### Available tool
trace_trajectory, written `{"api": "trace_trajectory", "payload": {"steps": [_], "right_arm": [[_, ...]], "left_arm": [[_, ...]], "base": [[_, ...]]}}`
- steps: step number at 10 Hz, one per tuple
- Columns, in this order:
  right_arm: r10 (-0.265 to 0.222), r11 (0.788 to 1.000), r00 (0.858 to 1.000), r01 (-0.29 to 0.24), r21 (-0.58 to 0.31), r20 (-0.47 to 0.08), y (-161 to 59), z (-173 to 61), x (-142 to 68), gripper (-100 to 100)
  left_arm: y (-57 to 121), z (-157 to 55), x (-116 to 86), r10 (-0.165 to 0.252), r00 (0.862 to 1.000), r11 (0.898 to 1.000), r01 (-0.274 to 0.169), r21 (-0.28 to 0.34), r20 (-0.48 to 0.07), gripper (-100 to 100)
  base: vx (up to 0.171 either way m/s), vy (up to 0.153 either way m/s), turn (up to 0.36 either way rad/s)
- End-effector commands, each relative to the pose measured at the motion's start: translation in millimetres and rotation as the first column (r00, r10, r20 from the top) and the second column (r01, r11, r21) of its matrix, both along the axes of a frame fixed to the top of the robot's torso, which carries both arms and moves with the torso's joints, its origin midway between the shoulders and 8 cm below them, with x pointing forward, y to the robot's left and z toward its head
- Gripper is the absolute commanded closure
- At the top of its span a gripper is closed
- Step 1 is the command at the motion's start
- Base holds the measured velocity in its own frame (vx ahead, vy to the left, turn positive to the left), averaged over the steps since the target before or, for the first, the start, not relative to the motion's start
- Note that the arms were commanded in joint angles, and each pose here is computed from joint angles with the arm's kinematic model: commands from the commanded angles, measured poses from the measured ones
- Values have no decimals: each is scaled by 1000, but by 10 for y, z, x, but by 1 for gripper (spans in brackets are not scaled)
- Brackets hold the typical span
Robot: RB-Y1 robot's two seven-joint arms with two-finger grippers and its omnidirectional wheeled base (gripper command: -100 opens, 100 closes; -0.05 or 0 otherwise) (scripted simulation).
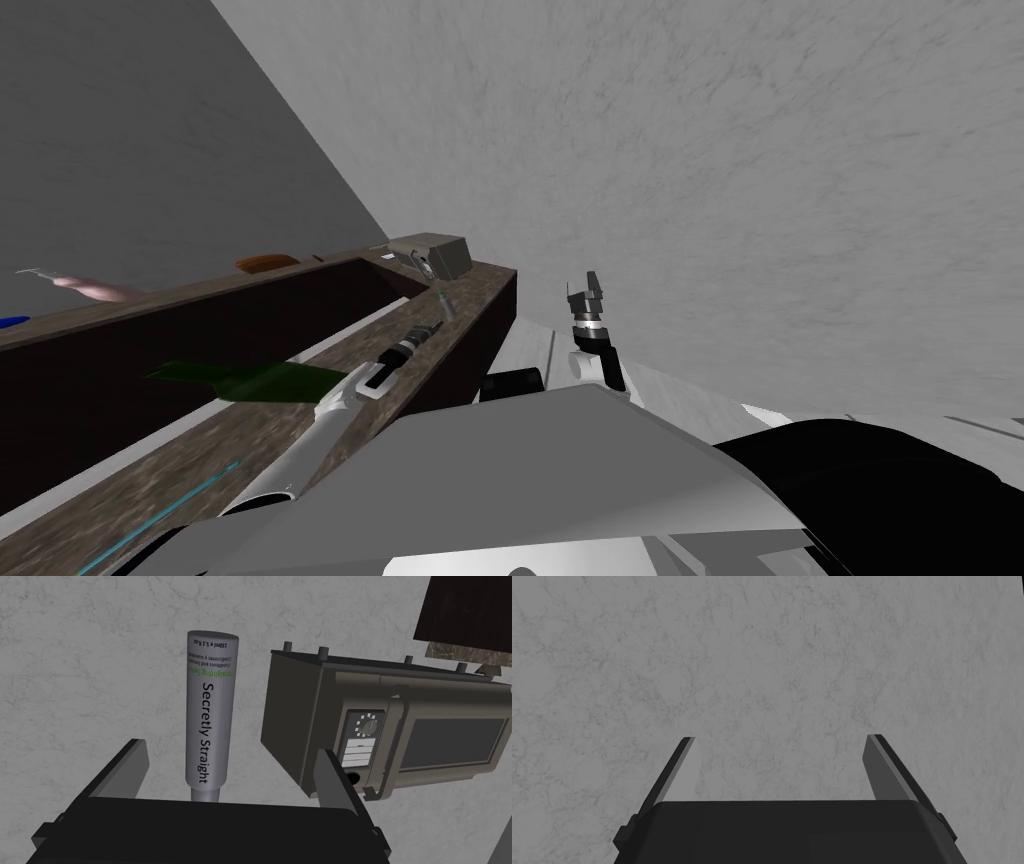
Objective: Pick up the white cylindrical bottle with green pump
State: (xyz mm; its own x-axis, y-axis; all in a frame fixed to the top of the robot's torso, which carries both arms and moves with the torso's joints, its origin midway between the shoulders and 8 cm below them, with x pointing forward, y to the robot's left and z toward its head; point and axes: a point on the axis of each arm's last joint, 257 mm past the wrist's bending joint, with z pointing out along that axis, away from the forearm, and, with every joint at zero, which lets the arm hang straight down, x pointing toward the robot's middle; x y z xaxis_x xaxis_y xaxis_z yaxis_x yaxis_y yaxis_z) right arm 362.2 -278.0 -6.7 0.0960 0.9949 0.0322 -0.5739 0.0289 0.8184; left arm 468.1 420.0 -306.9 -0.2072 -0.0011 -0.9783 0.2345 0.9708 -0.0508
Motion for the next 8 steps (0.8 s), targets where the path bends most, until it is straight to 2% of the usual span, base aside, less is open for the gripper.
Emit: {"api": "trace_trajectory", "payload": {"steps": [1,5,6,7,8], "right_arm": [[0,1000,1000,0,0,0,0,0,0,0],[0,1000,1000,0,0,0,0,0,0,0],[0,1000,1000,0,0,0,0,0,0,0],[0,1000,1000,0,0,0,1,0,0,0],[0,1000,1000,0,0,0,0,0,0,0]], "left_arm": [[-82,41,113,10,1000,1000,-9,-25,20,-100],[-304,321,464,22,994,999,-17,-46,106,-100],[-280,282,432,21,995,999,-16,-45,93,-100],[-288,287,442,20,995,999,-16,-43,96,0],[-288,287,441,20,995,999,-16,-43,96,-100]], "base": [[15,-2,105],[83,-81,112],[42,-48,19],[8,-10,-2],[0,0,0]]}}
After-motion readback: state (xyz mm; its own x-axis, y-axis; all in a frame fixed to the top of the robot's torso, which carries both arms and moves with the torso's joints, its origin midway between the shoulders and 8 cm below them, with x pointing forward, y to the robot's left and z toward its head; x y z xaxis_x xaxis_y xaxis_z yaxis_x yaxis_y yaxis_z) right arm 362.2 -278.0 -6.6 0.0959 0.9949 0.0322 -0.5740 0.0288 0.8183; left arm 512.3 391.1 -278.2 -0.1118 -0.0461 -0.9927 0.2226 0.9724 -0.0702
